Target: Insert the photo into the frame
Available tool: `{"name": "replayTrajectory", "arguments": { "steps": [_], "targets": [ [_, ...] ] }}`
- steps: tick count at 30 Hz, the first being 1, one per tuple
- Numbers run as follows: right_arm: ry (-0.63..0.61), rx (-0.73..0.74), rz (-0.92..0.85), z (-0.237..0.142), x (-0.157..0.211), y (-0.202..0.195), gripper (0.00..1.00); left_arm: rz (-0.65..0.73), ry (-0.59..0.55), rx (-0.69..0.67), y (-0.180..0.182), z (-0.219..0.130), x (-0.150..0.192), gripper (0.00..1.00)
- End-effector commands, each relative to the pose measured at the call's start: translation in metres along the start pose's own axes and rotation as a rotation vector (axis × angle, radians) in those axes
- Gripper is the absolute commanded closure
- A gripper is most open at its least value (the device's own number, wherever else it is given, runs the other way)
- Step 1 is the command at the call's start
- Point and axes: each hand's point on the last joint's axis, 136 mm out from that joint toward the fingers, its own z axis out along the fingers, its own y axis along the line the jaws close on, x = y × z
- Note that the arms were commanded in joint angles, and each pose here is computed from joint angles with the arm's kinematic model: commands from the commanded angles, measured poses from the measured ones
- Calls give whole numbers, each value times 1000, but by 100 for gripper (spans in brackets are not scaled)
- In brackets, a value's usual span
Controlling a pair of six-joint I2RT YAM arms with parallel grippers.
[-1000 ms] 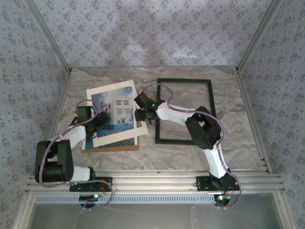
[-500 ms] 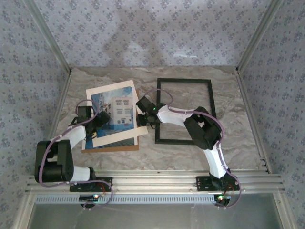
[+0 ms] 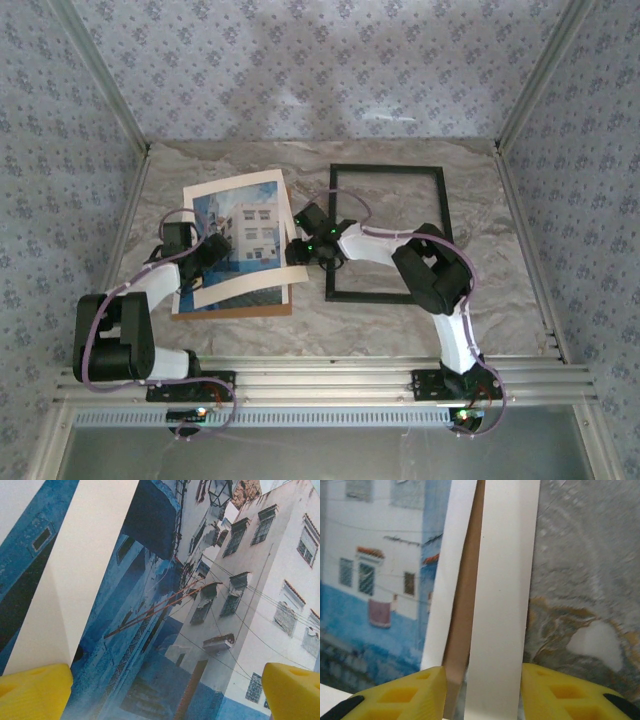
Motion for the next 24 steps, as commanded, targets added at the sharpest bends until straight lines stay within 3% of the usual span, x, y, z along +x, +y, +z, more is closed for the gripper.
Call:
{"name": "replayTrajectory", "arguments": {
  "steps": [1,24],
  "targets": [
    [-49,-181,30,-24,-16,34,57,-4,86,-48,13,6,22,1],
    [-137,-441,182,-46,-25,37,49,16,94,-41,6,7,25,1]
  ]
}}
